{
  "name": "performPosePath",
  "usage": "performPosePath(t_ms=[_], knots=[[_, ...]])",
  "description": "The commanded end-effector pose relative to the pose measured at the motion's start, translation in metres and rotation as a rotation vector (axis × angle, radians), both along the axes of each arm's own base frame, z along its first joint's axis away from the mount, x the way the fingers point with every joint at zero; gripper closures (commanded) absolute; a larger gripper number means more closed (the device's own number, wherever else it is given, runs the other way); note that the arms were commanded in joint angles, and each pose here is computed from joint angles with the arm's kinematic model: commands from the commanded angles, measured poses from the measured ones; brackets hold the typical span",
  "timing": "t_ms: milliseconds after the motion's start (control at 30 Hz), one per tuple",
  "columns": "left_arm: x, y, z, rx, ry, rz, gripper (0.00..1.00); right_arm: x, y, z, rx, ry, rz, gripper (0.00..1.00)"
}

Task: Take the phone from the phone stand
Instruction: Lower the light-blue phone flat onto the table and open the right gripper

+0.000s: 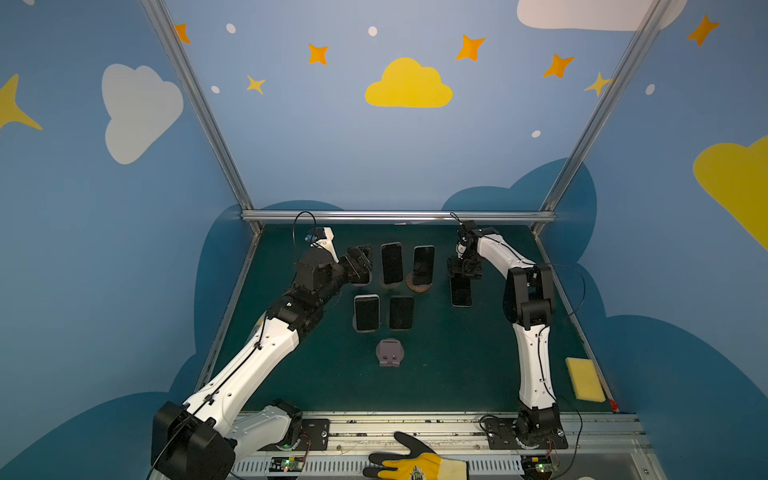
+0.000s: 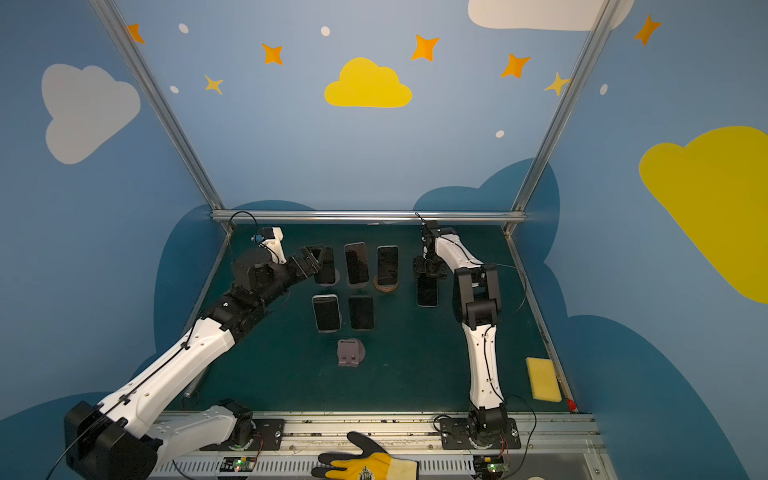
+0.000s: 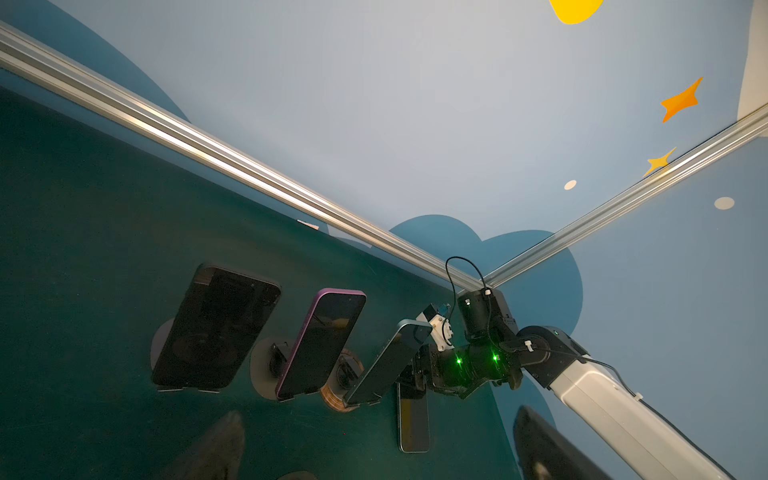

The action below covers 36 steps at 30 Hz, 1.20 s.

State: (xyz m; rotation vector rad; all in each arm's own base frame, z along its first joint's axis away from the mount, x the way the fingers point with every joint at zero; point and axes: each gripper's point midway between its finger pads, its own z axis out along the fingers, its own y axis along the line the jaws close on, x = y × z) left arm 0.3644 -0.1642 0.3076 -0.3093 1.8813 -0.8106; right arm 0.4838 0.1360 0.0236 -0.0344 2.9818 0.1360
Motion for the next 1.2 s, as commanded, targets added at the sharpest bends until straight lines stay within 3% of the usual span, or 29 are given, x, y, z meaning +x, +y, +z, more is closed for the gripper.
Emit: performPosePath(t_ms=[0,500,867,1000,1167], knots=[[0.004,0.001,0.013,0.007,-0.032,0.003,0.00,0.003,0.007,0.001,0.030,-0.014,0.015,0.27],[0.008,-0.003,0.007,-0.024,0.000,-0.024,0.00,0.002,0.005,0.003,0.012,-0.017,-0.015,0.22],[0.004,0.000,0.017,-0.025,-0.027,-0.021,0.00,0.014,0.006,0.047,0.022,-0.080,-0.036,0.20],[-0.003,0.021,0.030,0.020,-0.079,0.069,0.00,0.012,-0.001,0.083,0.015,-0.143,-0.068,0.19],[-0.022,0.055,0.062,0.086,-0.246,0.210,0.00,-0.005,-0.017,0.116,0.022,-0.219,-0.150,0.15]])
